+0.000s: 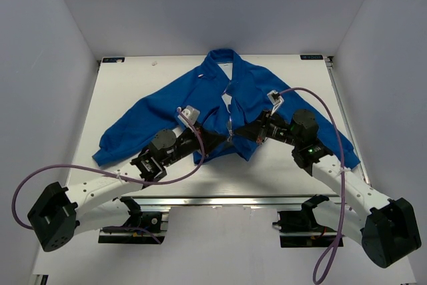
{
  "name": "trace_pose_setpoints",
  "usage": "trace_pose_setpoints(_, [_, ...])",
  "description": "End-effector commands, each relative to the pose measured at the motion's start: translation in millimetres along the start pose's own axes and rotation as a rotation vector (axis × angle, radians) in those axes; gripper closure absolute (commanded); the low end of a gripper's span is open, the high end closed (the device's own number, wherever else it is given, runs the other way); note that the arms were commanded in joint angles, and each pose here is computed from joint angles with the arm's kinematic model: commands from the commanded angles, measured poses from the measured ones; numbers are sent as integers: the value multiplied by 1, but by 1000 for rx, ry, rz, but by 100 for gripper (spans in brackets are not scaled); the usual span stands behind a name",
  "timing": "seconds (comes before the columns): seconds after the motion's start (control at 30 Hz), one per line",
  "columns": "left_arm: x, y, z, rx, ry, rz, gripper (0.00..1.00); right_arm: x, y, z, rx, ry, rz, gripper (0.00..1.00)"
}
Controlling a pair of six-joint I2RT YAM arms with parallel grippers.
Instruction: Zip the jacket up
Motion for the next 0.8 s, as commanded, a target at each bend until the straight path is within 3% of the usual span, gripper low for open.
trace_pose_setpoints(0.0, [41, 19, 4, -29, 34, 243, 100, -44, 5, 28, -26, 108, -193, 100])
trace_pose_setpoints(0.13, [30, 8, 3, -72, 70, 238, 100, -15, 12, -4, 96, 52, -35, 100])
trace_pose_setpoints(0.33, [33, 1, 1, -46, 99, 287, 100, 2, 20, -25, 183, 30, -34, 97])
trace_pose_setpoints(0.47, [42, 0, 4, -81, 110, 384, 100, -2, 15, -32, 256, -17, -15, 92])
trace_pose_setpoints(0.57, [41, -7, 4, -99, 140, 428, 100, 1, 12, -46, 343, -64, 70, 89])
trace_pose_setpoints(0.67, [42, -11, 4, -138, 182, 462, 100, -1, 13, -48, 422, -60, 127, 82])
trace_pose_setpoints(0.77, [35, -14, 4, -167, 195, 459, 100, -3, 17, -45, 440, -29, 112, 68])
Point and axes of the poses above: each gripper's point midway between its finger pads, its own y axis back along the fingers, its own z axis along the line the jaws close on, x = y × z, the point moved 9 cm from there along y, back along the fingers, and after that the axes turned 15 degrees about -y, right-handed, at the moved point
